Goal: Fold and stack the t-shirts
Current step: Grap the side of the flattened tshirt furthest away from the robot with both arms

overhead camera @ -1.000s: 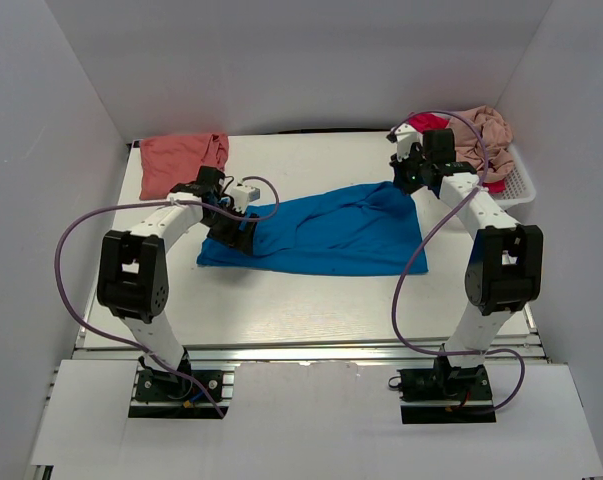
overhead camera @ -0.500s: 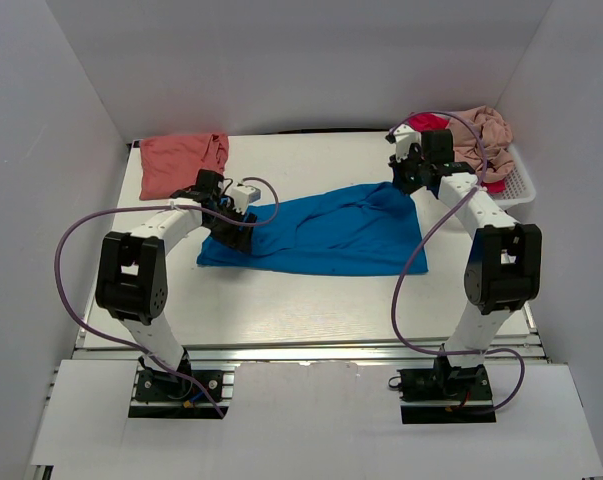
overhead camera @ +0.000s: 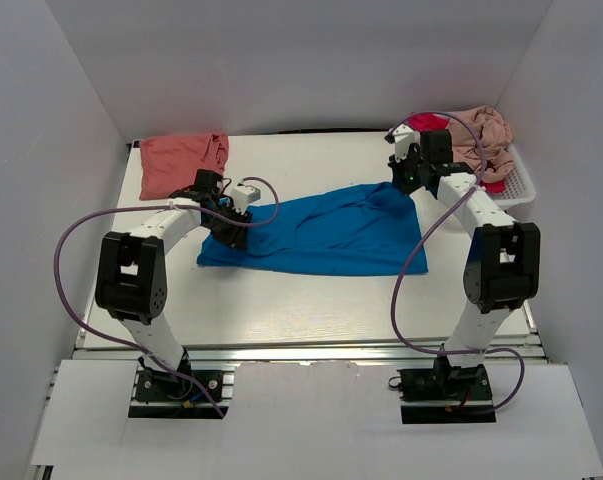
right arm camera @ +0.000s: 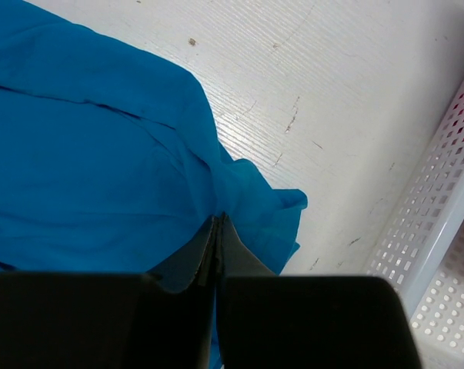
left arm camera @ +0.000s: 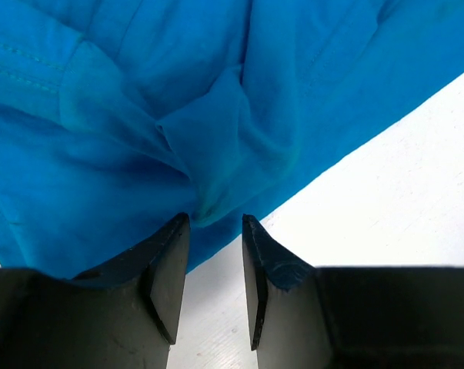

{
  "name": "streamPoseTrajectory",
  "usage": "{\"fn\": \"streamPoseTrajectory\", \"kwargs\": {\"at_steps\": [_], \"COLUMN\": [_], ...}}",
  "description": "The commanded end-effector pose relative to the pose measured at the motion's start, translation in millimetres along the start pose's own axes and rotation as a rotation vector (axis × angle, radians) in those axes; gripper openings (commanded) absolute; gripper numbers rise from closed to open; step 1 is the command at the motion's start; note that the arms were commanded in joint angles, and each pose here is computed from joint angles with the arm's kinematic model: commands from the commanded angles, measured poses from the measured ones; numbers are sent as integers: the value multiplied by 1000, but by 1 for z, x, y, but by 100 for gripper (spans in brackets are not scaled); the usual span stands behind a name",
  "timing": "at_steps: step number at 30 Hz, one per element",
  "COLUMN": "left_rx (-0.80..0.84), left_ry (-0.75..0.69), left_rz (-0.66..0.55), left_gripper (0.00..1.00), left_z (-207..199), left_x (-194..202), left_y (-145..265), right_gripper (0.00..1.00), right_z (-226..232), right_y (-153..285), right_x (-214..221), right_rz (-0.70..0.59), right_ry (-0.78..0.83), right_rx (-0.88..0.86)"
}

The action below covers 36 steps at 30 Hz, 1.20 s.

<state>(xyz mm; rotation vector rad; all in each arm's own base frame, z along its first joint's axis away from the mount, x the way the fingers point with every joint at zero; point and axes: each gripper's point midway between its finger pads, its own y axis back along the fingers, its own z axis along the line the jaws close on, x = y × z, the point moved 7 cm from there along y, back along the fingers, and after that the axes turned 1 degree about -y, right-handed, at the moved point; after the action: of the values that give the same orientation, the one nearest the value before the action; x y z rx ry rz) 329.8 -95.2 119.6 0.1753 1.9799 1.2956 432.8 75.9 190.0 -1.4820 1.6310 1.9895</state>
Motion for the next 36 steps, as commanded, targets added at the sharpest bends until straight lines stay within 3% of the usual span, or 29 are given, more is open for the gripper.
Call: {"fn": "streamPoseTrajectory", "kwargs": {"at_steps": [1,36], "left_rx": [2,24], "left_ry": [-39,-41], "left_rz": [-51,-2], "left_gripper": [44,43], "left_z": [-5,8], "left_x": [-9,0], "left_y": [17,-12], "right_gripper": [0,0], "right_z": [-6,-1], "right_y": [5,6], "right_x": [-21,-25], "right_rz": [-65,-65], "right_ry": [21,18], "right_rx": [31,3]}}
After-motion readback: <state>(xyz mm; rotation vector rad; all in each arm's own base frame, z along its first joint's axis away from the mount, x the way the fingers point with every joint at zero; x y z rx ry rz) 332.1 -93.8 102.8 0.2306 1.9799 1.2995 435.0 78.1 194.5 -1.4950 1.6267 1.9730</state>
